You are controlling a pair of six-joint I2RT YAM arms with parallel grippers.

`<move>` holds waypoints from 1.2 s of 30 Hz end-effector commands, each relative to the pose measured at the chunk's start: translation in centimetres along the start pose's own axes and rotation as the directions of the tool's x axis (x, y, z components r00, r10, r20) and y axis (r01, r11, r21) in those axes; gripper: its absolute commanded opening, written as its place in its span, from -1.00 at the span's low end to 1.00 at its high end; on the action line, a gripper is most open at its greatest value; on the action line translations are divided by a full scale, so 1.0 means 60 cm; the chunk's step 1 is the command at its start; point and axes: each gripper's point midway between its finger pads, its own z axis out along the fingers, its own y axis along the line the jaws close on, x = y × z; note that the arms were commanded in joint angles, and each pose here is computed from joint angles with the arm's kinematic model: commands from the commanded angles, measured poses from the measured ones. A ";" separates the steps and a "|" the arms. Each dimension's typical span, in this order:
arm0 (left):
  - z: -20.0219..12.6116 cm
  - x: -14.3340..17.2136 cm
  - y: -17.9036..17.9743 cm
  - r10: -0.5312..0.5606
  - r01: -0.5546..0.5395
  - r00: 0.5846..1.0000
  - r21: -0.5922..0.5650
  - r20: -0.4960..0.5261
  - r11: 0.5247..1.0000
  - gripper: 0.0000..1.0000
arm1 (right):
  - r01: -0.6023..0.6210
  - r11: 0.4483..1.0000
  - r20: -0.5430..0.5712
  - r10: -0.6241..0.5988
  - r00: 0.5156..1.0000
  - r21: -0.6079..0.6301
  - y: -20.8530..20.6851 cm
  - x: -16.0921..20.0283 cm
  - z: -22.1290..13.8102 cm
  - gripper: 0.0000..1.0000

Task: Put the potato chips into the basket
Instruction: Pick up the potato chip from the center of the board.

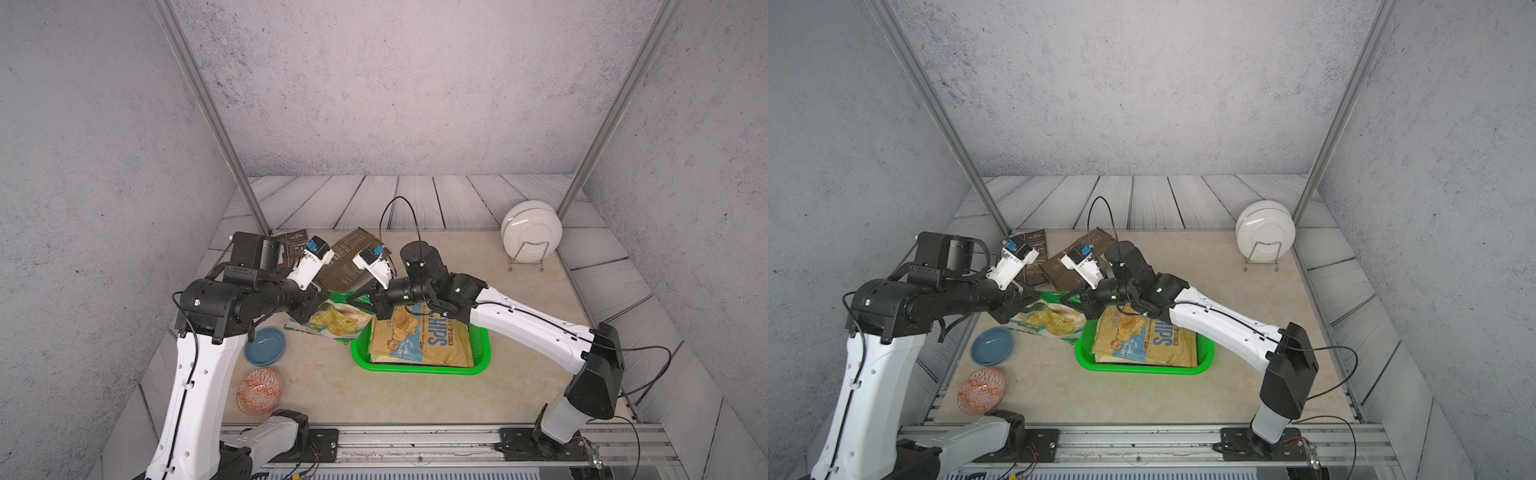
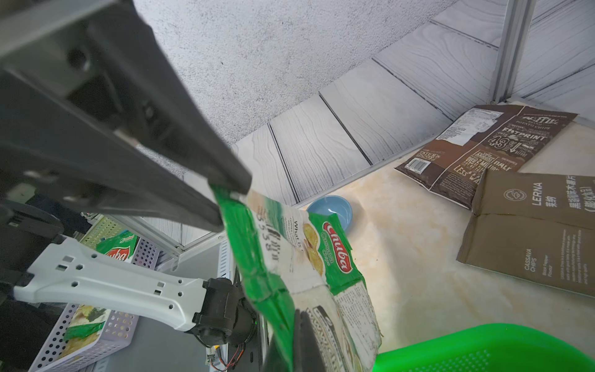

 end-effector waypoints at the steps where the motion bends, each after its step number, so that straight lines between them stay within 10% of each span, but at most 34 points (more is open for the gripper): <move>1: -0.029 -0.030 0.035 0.002 0.008 0.997 -0.129 0.075 0.992 0.65 | -0.013 0.999 0.057 0.011 0.998 0.033 0.023 -0.050 -0.035 -1.00; 3: -0.039 -0.039 0.049 -0.007 0.025 0.995 -0.176 0.104 0.984 0.98 | -0.045 0.997 0.049 0.042 0.998 0.062 0.020 -0.053 -0.041 -1.00; 17: -0.026 -0.020 0.141 -0.166 0.205 0.975 -0.302 0.151 0.931 0.97 | -0.295 0.936 0.249 0.244 0.937 0.193 0.013 -0.118 -0.126 -1.00; 36: 0.122 0.178 0.152 -0.393 0.382 0.919 -0.255 0.007 0.888 0.97 | -0.645 0.760 0.602 0.478 0.640 0.082 -0.006 -0.144 -0.219 -1.00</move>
